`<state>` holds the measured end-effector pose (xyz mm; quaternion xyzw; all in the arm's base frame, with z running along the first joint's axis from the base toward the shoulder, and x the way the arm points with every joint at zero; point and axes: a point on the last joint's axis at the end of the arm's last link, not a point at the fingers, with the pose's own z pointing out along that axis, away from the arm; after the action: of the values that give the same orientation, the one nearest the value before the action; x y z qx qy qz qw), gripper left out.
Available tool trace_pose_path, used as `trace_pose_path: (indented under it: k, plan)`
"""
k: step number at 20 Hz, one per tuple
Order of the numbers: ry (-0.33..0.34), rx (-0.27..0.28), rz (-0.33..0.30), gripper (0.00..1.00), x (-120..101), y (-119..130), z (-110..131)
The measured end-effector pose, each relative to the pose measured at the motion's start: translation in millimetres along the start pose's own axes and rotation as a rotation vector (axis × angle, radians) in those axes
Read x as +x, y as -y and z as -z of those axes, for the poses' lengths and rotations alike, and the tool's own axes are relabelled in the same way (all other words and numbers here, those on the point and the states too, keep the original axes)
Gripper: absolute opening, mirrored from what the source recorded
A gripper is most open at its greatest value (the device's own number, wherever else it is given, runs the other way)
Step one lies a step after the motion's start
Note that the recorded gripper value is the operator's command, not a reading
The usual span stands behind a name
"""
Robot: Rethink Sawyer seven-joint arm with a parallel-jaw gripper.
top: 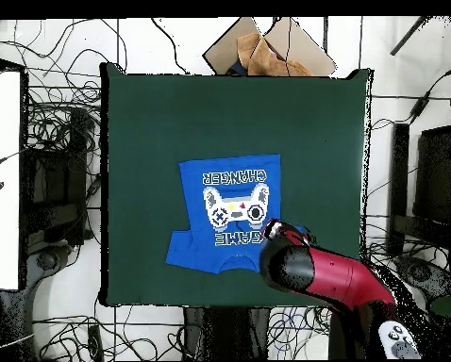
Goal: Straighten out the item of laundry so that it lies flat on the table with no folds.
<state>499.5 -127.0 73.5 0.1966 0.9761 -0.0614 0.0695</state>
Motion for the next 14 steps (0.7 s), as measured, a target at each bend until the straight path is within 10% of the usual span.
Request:
trace_pose_path:
  k: [14]
  plan:
    - [-0.013, -0.046, 0.056, 0.0, 21, -12, -42]
